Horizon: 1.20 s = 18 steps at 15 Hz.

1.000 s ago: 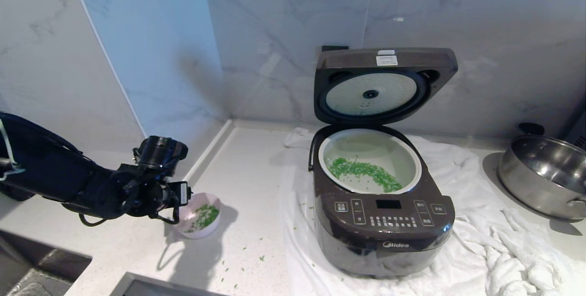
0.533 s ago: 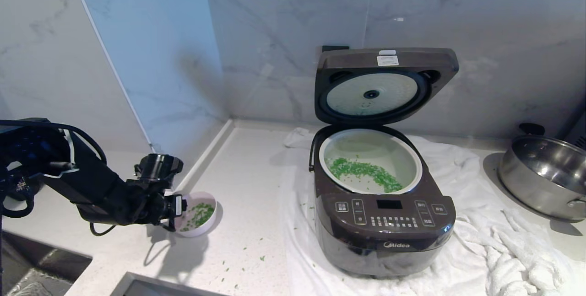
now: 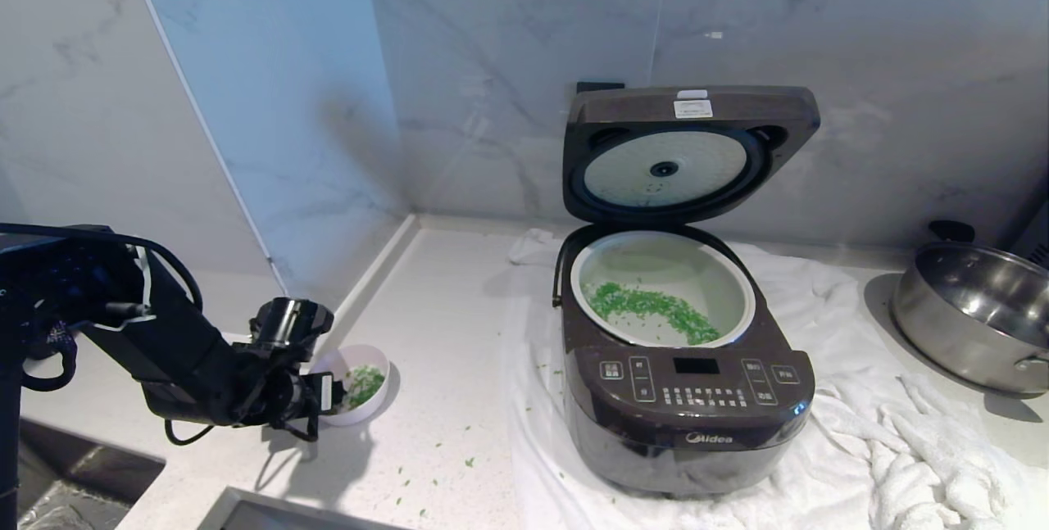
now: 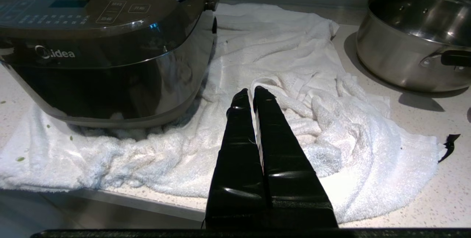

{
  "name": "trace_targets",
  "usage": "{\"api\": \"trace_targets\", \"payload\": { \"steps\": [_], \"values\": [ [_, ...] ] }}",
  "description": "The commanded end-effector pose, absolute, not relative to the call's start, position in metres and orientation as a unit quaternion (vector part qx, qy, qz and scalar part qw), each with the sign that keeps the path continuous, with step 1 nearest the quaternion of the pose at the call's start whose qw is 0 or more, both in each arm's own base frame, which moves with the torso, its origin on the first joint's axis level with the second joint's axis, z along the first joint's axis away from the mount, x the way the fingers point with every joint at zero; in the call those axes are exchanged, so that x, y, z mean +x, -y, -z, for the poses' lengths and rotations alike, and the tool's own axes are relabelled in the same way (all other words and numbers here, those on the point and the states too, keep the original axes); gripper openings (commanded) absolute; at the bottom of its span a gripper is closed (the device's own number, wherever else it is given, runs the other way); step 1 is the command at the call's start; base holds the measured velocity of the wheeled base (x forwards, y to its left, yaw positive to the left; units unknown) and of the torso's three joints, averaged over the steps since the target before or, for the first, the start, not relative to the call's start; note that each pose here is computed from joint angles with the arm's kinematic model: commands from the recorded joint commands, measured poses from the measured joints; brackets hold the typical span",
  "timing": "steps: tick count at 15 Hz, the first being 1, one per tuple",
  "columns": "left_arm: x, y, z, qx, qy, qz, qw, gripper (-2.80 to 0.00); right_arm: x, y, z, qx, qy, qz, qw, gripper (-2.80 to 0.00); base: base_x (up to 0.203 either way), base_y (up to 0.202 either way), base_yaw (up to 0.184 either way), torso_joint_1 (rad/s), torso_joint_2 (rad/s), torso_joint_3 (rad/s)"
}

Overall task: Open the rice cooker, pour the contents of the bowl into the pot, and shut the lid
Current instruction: Fill a bowl with water from the tap

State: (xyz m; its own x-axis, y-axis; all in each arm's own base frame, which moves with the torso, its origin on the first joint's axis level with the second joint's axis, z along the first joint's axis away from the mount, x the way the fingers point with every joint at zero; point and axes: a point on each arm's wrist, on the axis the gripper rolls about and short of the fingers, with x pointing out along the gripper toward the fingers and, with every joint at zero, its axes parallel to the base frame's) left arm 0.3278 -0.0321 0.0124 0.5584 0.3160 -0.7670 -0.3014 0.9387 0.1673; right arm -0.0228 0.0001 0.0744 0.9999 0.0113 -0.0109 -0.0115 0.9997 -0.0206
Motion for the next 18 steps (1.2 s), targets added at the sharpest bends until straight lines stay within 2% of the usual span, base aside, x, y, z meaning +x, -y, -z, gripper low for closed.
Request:
{"api": "trace_targets", "payload": {
  "steps": [1, 2, 3, 9, 15, 18],
  "values": [
    [0.326, 0.034, -0.014, 0.007, -0.435, -0.174, 0.883, 0.00, -0.023, 0.000, -0.075, -0.011, -0.005, -0.006, 1.000, -2.80, 0.000, 0.000, 0.000, 0.000, 0.00, 0.000],
    [0.327, 0.036, -0.015, 0.006, -0.432, -0.172, 0.885, 0.00, -0.023, 0.000, -0.074, -0.011, -0.005, -0.005, 1.000, -2.80, 0.000, 0.000, 0.000, 0.000, 0.00, 0.000],
    [0.326, 0.038, -0.015, 0.007, -0.433, -0.169, 0.885, -2.80, -0.023, 0.000, -0.074, -0.011, -0.005, -0.006, 1.000, -2.80, 0.000, 0.000, 0.000, 0.000, 0.00, 0.000],
    [0.325, 0.038, -0.014, 0.001, -0.435, -0.173, 0.884, -2.80, -0.023, 0.000, -0.074, -0.011, -0.005, -0.006, 1.000, -2.80, 0.000, 0.000, 0.000, 0.000, 0.00, 0.000],
    [0.323, 0.035, -0.024, -0.005, -0.423, -0.175, 0.889, -2.80, -0.023, 0.000, -0.074, -0.011, -0.005, -0.005, 1.000, -2.80, 0.000, 0.000, 0.000, 0.000, 0.00, 0.000],
    [0.313, 0.028, -0.038, -0.035, -0.416, -0.162, 0.894, -2.80, -0.023, 0.000, -0.074, -0.011, -0.005, -0.006, 1.000, -2.80, 0.000, 0.000, 0.000, 0.000, 0.00, 0.000]
  ]
}}
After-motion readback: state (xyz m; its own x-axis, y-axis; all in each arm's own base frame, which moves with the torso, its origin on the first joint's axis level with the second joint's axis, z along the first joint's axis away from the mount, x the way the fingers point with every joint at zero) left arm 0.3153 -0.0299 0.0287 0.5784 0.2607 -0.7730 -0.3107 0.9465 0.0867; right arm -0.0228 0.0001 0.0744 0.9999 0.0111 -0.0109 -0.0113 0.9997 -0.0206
